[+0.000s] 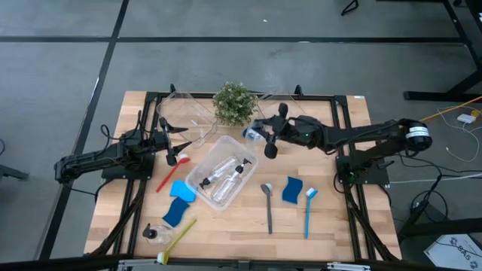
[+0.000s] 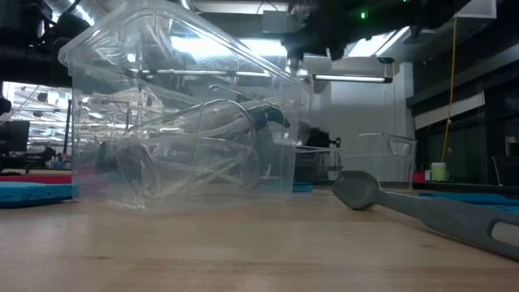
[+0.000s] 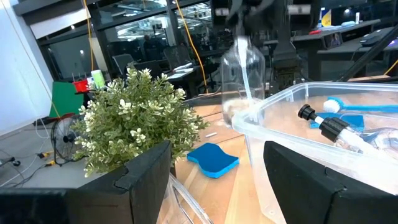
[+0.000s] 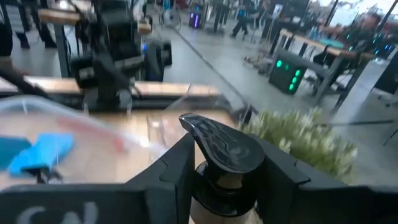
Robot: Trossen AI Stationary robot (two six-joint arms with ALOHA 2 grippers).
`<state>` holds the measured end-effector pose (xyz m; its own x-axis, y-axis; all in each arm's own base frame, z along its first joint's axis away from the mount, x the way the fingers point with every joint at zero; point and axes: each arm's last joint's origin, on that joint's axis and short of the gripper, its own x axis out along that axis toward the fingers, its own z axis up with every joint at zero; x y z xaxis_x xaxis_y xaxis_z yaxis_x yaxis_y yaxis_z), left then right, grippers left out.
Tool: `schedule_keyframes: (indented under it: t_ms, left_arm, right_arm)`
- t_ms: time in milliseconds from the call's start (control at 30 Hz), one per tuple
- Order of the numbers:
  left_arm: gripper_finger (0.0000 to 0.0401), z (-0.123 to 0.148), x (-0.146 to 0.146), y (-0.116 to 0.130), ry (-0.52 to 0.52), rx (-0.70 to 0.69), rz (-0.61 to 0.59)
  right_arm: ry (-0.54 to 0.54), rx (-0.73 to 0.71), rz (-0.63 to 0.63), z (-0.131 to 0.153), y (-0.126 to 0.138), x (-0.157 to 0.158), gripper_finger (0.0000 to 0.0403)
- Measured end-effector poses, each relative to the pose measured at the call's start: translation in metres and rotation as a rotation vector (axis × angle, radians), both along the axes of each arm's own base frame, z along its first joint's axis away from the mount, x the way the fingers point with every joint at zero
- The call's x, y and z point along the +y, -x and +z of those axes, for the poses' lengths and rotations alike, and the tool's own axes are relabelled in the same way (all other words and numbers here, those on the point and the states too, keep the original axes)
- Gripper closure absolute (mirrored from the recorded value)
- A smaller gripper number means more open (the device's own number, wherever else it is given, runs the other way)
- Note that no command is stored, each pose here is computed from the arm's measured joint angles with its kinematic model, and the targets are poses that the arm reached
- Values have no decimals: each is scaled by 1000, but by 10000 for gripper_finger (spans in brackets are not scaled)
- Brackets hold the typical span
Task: Pick & Place Kitchen Sink Supplies
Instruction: Put the liquid dispenser bottle into the white bin
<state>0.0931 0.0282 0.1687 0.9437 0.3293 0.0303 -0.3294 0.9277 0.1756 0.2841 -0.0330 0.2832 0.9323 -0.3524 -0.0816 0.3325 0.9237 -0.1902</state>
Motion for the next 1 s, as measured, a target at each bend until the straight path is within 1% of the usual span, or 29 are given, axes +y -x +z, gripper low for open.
schedule_keyframes:
  t_ms: [267, 400, 467, 533, 700, 1000]
  left_arm:
    - [150, 0, 0, 0, 0, 0, 0]
    - [150, 0, 0, 0, 0, 0, 0]
    - [150, 0, 0, 0, 0, 0, 0]
    - [150, 0, 0, 0, 0, 0, 0]
    - [150, 0, 0, 0, 0, 0, 0]
    - [150, 0, 0, 0, 0, 0, 0]
  right_arm:
    - [9, -112, 3, 37, -4, 0, 277]
    - [4, -146, 11, 46, -5, 2, 277]
    - [-11, -178, 39, 49, -5, 5, 277]
    - [-41, -210, 101, 51, -6, 7, 277]
    - [-115, -258, 226, 48, -15, 14, 277]
    - [-165, -313, 317, 22, -45, 34, 277]
